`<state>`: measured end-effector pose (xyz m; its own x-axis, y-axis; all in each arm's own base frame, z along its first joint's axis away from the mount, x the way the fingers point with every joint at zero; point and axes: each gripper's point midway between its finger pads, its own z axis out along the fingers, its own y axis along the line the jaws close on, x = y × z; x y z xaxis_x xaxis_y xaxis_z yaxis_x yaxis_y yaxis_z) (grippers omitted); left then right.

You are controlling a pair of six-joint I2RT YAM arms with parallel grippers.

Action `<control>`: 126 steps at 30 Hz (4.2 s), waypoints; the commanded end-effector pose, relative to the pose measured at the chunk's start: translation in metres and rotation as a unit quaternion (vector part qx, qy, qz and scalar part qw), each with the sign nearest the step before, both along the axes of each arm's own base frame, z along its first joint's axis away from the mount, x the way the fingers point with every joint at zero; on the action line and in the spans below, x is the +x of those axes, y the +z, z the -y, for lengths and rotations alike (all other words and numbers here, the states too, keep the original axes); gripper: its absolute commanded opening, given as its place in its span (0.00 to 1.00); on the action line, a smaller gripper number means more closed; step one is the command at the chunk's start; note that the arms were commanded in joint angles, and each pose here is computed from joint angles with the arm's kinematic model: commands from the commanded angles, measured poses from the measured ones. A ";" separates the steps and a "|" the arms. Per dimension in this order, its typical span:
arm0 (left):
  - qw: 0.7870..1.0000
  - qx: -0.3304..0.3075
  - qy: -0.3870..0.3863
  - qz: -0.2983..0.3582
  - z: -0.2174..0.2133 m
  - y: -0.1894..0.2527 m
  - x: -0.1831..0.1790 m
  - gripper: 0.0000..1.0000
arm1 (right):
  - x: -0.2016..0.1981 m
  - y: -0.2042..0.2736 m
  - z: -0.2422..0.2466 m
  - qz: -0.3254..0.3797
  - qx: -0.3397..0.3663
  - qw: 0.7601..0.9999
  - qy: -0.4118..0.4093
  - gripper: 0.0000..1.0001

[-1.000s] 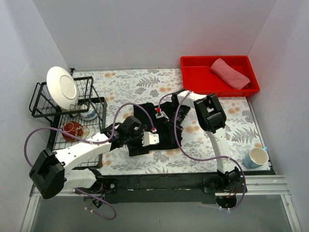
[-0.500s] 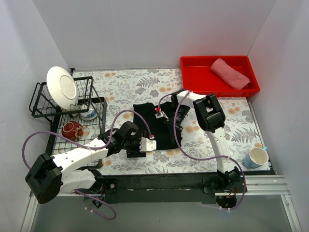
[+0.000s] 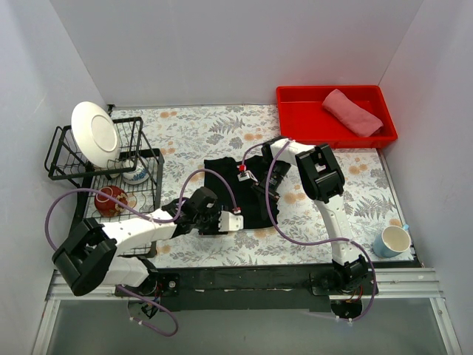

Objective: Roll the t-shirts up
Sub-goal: Roll the T-shirt to the center of the board.

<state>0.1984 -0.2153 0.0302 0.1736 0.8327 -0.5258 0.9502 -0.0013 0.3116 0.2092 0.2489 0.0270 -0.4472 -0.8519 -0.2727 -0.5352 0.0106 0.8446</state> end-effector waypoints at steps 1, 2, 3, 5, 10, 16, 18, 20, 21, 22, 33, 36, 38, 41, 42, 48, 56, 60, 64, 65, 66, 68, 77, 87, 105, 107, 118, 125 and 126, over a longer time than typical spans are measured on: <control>0.999 0.029 -0.003 -0.020 -0.009 -0.026 -0.008 0.34 | 0.035 -0.058 0.008 0.120 0.006 0.991 0.054 0.02; 0.999 0.029 -0.003 -0.021 -0.009 -0.028 -0.008 0.31 | 0.035 -0.058 0.008 0.120 0.007 0.991 0.054 0.02; 0.999 0.036 -0.004 -0.030 -0.011 -0.033 -0.011 0.28 | 0.035 -0.058 0.008 0.119 0.006 0.991 0.054 0.02; 0.998 0.042 -0.007 -0.041 -0.012 -0.036 -0.014 0.19 | 0.036 -0.057 0.008 0.122 0.008 0.991 0.053 0.02; 0.995 0.010 -0.008 -0.098 -0.005 -0.028 -0.022 0.10 | 0.065 -0.014 0.001 0.192 0.045 0.980 0.016 0.26; 0.973 -0.039 0.040 -0.222 -0.009 -0.006 -0.010 0.08 | 0.096 0.085 0.009 0.360 0.104 0.926 -0.043 0.99; 0.965 -0.048 0.046 -0.253 -0.010 -0.005 -0.010 0.09 | 0.102 0.075 0.016 0.437 0.101 0.892 -0.060 0.98; 0.961 -0.058 0.041 -0.266 -0.006 -0.001 -0.006 0.09 | 0.100 0.112 0.018 0.541 0.130 0.826 -0.088 0.99; 0.961 -0.061 0.038 -0.266 -0.005 0.000 -0.004 0.09 | 0.113 0.133 0.003 0.622 0.176 0.758 -0.087 0.99; 0.960 -0.064 0.039 -0.269 -0.004 0.001 -0.002 0.10 | 0.077 0.112 0.014 0.638 0.183 0.744 -0.076 0.99; 0.931 -0.097 0.043 -0.348 0.005 0.012 0.008 0.13 | 0.017 0.067 -0.011 0.688 0.233 0.685 0.051 0.82; 0.924 -0.101 0.039 -0.366 0.005 0.015 0.006 0.13 | 0.015 0.060 -0.016 0.698 0.244 0.670 0.065 0.82; 0.921 -0.106 0.039 -0.372 0.006 0.015 0.005 0.13 | 0.015 0.056 -0.018 0.704 0.249 0.662 0.069 0.82; 0.921 -0.107 0.039 -0.374 0.006 0.014 0.007 0.13 | 0.013 0.045 -0.021 0.702 0.256 0.659 0.085 0.80; 0.920 -0.108 0.041 -0.374 0.005 0.014 0.008 0.13 | 0.011 0.037 -0.020 0.699 0.256 0.661 0.095 0.80; 0.918 -0.116 0.045 -0.376 0.003 0.012 0.017 0.13 | 0.014 0.020 -0.022 0.726 0.267 0.622 0.123 0.76; 0.921 -0.125 0.043 -0.366 0.004 0.027 0.028 0.16 | 0.042 0.002 -0.027 0.756 0.226 0.591 0.168 0.32; 0.932 -0.128 0.087 -0.328 0.006 0.047 0.052 0.36 | 0.046 0.013 -0.034 0.725 0.215 0.636 0.156 0.01; 0.956 -0.152 0.153 -0.201 -0.003 0.087 0.081 0.69 | 0.035 0.030 -0.040 0.634 0.189 0.743 0.102 0.01; 0.959 -0.151 0.152 -0.185 -0.005 0.090 0.079 0.72 | 0.027 0.030 -0.038 0.611 0.183 0.765 0.090 0.01; 0.963 -0.148 0.148 -0.170 -0.008 0.091 0.075 0.73 | 0.028 0.036 -0.040 0.595 0.170 0.783 0.062 0.01; 0.972 -0.127 0.133 -0.147 -0.012 0.084 0.055 0.73 | 0.022 0.037 -0.041 0.565 0.161 0.808 0.048 0.01; 0.989 -0.107 0.089 -0.044 -0.005 0.051 0.037 0.73 | 0.015 0.023 -0.032 0.520 0.112 0.846 0.032 0.01; 0.992 -0.108 0.065 -0.030 0.009 0.022 0.045 0.64 | 0.010 0.014 -0.025 0.518 0.104 0.848 0.038 0.01; 0.941 -0.094 0.067 -0.317 -0.004 0.071 -0.052 0.00 | -0.053 0.062 0.016 0.404 0.079 0.910 0.043 0.01; 0.935 -0.094 0.067 -0.336 -0.007 0.074 -0.056 0.00 | -0.058 0.068 0.020 0.380 0.076 0.921 0.050 0.01; 0.874 -0.081 0.109 -0.467 -0.017 0.053 -0.028 0.00 | -0.039 0.059 0.020 0.226 0.068 0.970 0.057 0.01; 0.863 -0.079 0.124 -0.484 -0.021 0.037 -0.005 0.00 | -0.009 0.044 0.013 0.189 0.062 0.979 0.048 0.01; 0.860 -0.074 0.126 -0.489 -0.021 0.031 -0.003 0.00 | -0.006 0.041 0.012 0.186 0.061 0.980 0.047 0.01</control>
<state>0.1921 -0.2100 0.0662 -0.5703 0.6623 -0.4859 0.7474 0.1730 -0.6415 0.1997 0.2621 0.0731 -0.1691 -0.7775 -0.6057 -0.8449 -0.2021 0.4953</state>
